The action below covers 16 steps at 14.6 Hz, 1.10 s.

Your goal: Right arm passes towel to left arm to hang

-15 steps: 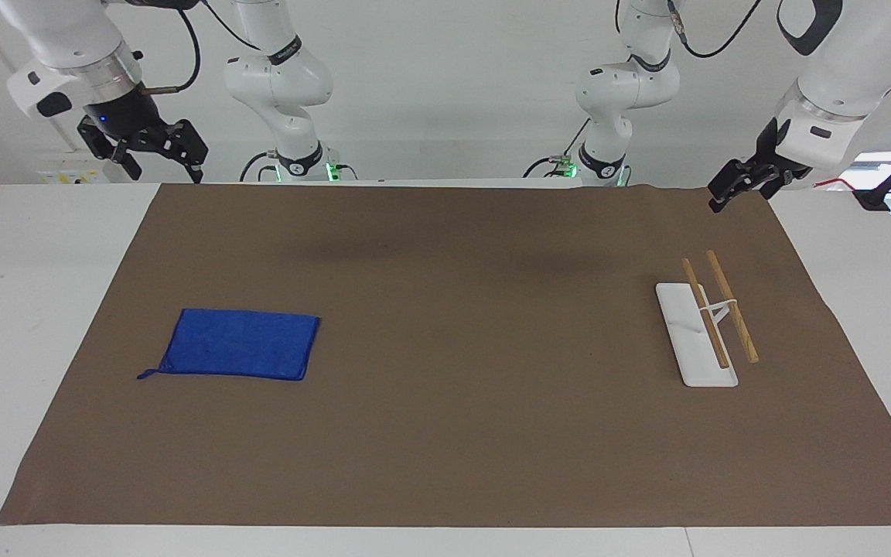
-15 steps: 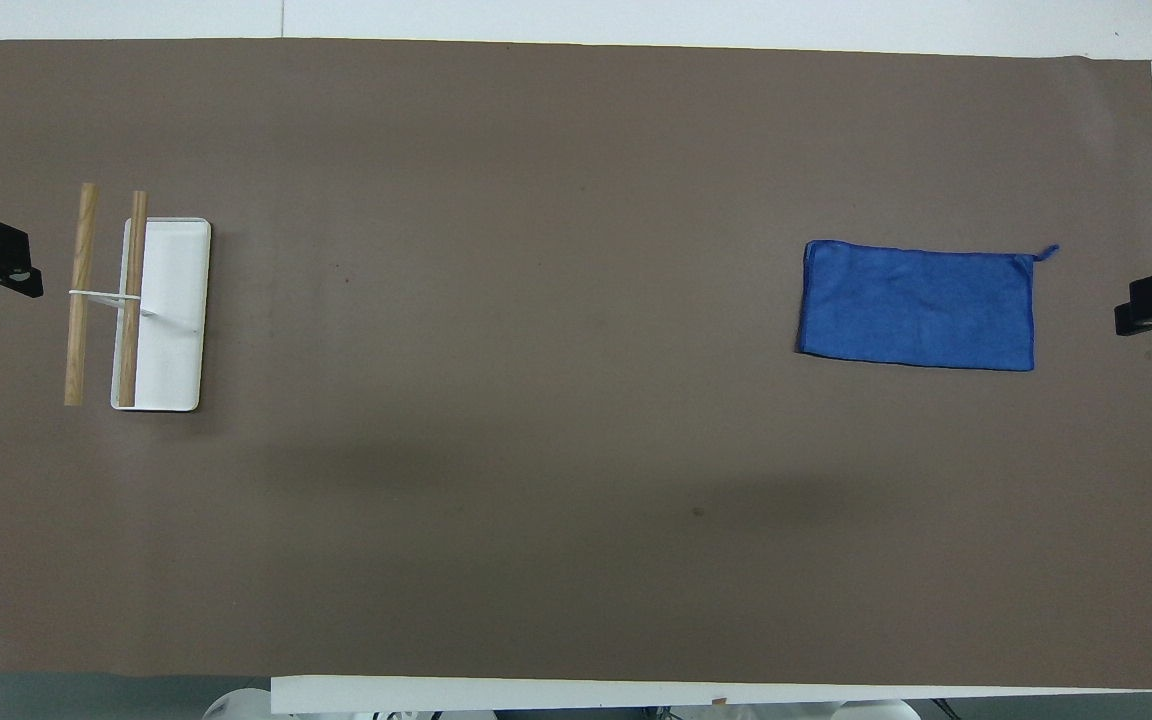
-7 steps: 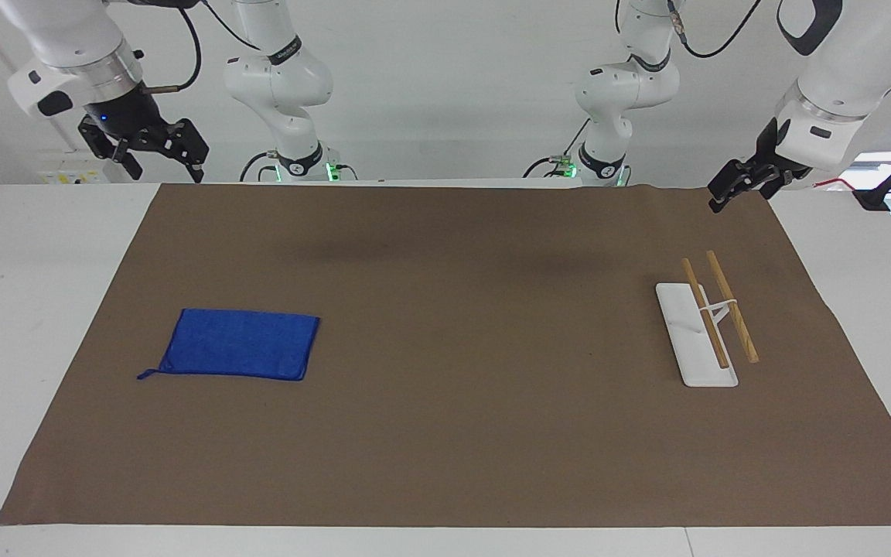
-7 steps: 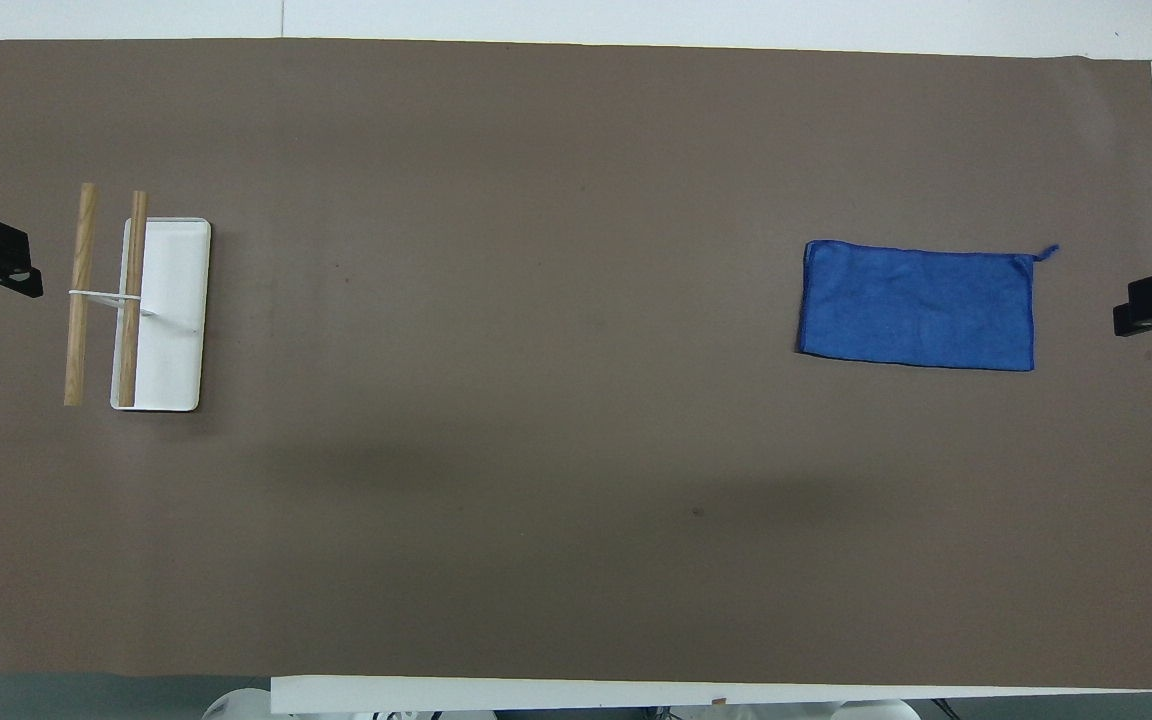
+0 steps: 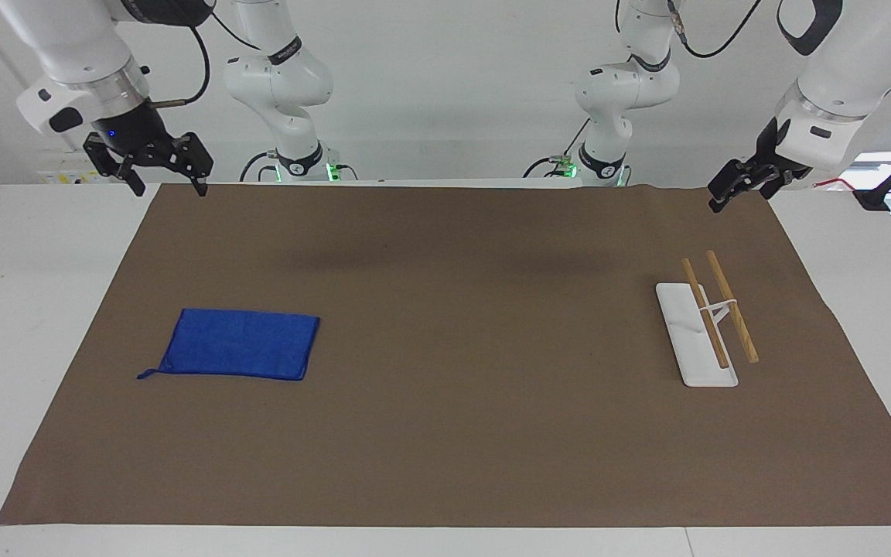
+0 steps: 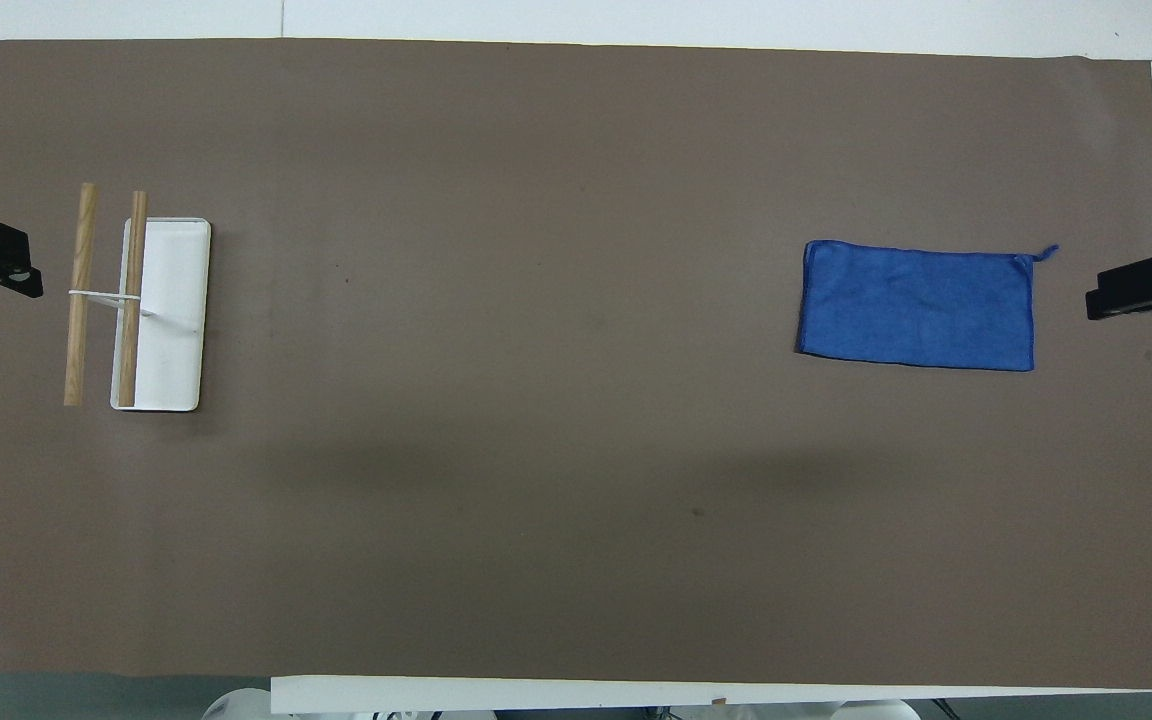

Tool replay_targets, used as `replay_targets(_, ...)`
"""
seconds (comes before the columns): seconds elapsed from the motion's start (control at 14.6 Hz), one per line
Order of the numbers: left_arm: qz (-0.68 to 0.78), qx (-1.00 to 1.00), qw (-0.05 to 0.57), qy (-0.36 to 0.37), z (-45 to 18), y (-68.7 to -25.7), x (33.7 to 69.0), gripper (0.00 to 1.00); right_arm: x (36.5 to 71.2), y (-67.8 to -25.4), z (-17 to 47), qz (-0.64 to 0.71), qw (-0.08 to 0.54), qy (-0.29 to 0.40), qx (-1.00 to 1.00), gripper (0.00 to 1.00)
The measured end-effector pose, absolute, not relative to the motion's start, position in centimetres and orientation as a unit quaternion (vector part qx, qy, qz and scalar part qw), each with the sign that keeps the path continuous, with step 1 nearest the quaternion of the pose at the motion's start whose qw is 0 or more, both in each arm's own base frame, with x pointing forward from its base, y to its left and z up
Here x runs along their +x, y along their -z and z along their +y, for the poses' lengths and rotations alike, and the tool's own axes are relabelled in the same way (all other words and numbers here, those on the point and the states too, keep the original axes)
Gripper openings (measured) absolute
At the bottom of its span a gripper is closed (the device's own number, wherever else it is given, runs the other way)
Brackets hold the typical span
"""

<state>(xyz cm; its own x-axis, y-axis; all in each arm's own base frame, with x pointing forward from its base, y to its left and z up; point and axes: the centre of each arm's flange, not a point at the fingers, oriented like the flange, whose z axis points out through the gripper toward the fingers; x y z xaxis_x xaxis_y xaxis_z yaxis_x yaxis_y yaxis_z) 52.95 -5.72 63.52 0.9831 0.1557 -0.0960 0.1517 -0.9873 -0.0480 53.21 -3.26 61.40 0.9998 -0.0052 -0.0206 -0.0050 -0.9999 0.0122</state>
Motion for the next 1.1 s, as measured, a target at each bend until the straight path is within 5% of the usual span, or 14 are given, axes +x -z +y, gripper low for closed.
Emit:
replay_targets(0.48,-0.077,-0.996,0.02,-0.05,-5.7,-63.5,53.0,1.0,58.0,-42.1,-0.9,0.022,0.004,0.003,1.0,1.0)
replay_targets(1.1,-0.077,-0.996,0.02,-0.05,-5.7,-63.5,53.0,1.0,57.6,-31.4,-3.4,0.009,0.001,0.028,1.0,0.94)
